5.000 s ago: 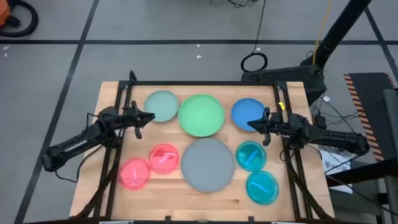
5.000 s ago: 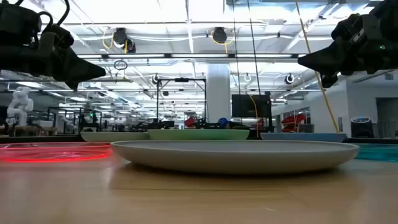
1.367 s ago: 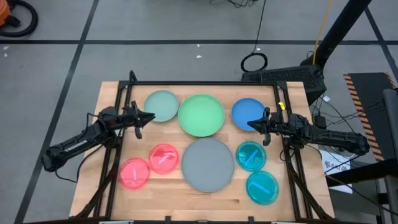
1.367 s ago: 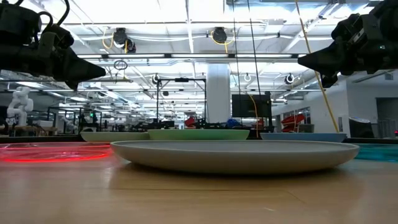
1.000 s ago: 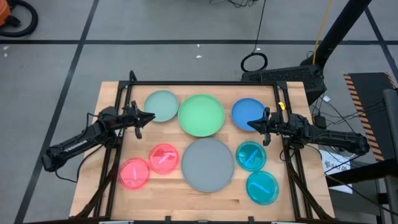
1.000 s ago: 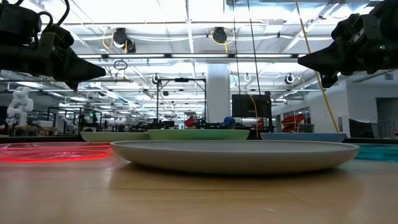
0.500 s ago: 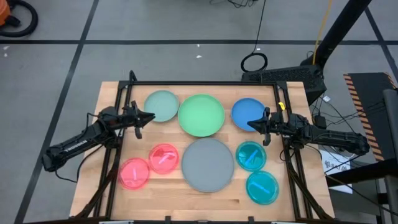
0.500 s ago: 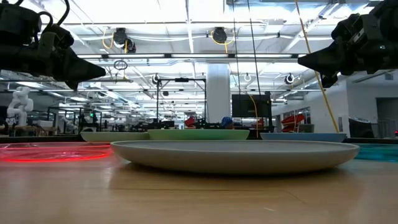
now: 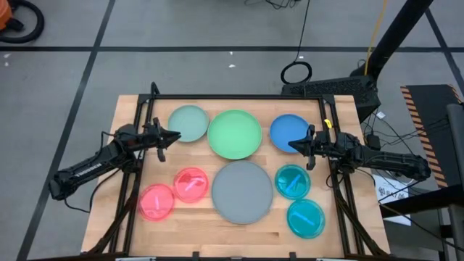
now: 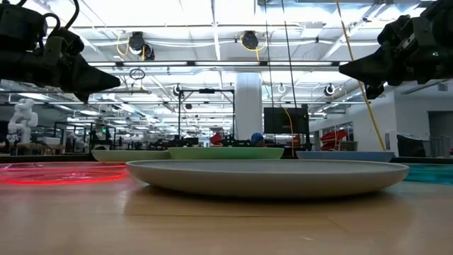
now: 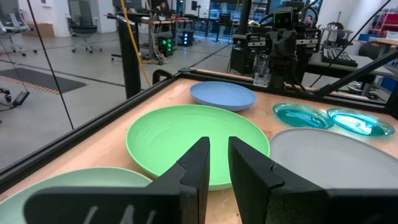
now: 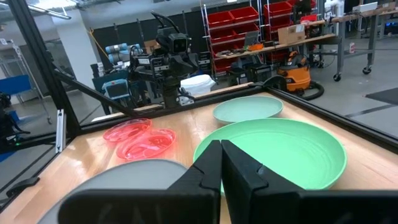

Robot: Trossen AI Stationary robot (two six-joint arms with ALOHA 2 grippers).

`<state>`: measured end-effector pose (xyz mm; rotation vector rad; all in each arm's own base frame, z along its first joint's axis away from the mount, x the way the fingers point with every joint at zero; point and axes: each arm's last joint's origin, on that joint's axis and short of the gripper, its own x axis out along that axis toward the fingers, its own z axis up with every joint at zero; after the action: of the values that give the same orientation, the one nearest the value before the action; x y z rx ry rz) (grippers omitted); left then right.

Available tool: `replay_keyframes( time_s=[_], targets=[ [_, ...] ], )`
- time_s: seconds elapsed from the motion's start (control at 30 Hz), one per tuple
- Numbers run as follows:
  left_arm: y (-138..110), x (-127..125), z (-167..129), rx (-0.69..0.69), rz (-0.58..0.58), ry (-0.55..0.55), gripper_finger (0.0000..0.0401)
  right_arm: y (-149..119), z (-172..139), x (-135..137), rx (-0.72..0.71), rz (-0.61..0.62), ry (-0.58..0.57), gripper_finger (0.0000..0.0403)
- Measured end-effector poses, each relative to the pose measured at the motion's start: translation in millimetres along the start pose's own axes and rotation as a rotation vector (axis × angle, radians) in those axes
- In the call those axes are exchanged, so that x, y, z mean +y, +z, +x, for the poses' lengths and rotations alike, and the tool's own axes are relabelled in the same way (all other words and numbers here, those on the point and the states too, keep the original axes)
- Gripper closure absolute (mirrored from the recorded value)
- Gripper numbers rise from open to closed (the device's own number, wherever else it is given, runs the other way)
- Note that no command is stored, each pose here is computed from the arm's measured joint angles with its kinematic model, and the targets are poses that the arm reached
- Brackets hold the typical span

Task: Stack plastic plates
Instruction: Stack the green plate on the gray plate

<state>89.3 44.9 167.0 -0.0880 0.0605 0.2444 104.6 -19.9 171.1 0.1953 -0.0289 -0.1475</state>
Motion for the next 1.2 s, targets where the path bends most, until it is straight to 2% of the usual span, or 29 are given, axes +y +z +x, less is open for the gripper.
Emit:
replay_keyframes(
  time_s=[0.13,0.27,0.33,0.43,0.57,0.83,0.93,1.03,1.2],
  targets=[
    [1,0,0,-0.016,-0.019,-0.002,0.0336,8,0,2,-0.085,0.038,0.015,0.0401],
    [16,-2,-1,-0.164,-0.293,-0.049,0.0336,6,2,1,-0.041,0.050,0.010,0.0401],
    [25,-3,-3,-0.251,-0.322,-0.074,0.0336,15,4,3,-0.051,0.046,0.013,0.0401],
    [38,-5,-8,-0.386,-0.291,-0.107,0.0336,31,9,6,-0.054,0.042,0.008,0.0401],
    [54,-9,-16,-0.561,-0.240,-0.155,0.0336,48,18,6,-0.044,0.053,-0.088,0.0401],
    [67,-20,-27,-0.734,-0.075,-0.256,0.0336,69,32,8,0.035,0.054,-0.154,0.0401],
    [73,-20,-26,-0.743,-0.064,-0.209,0.0336,73,37,7,0.071,0.054,-0.217,0.0401],
    [84,-20,-20,-0.707,-0.005,-0.180,0.0336,77,43,5,0.107,0.054,-0.308,0.0401],
    [107,-16,2,-0.514,0.131,-0.063,0.0336,83,51,-1,0.145,0.046,-0.434,0.0401]
  ],
)
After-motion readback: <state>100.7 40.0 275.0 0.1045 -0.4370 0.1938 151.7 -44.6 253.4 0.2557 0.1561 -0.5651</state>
